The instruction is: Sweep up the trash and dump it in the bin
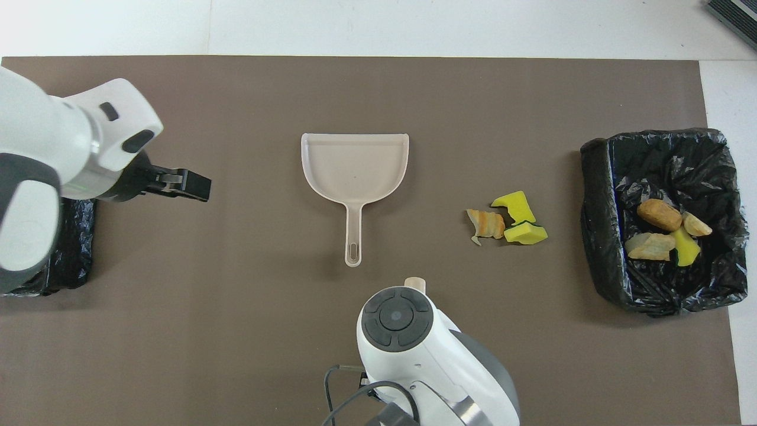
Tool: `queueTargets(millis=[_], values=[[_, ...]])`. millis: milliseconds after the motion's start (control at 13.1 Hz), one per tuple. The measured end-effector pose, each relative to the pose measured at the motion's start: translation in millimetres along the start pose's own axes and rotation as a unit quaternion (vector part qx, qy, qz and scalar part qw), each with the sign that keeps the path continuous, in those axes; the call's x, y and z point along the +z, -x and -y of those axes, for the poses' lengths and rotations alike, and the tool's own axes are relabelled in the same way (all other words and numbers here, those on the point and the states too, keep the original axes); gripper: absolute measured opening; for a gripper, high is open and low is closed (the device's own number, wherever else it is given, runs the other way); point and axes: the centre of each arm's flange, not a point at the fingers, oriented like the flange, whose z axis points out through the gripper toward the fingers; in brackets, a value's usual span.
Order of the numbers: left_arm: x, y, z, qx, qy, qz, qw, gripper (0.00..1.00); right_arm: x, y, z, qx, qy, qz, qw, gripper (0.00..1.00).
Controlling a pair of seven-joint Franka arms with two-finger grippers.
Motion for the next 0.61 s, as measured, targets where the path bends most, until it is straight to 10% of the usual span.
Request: queueTargets(millis=[609], values=[[173.0,-9.6,-144.5,0.066,0.014,-0.027,0.997,1.00,-28.2,-71.3,-100.5,0.033,0.073,-0.038,0.996,0.26]])
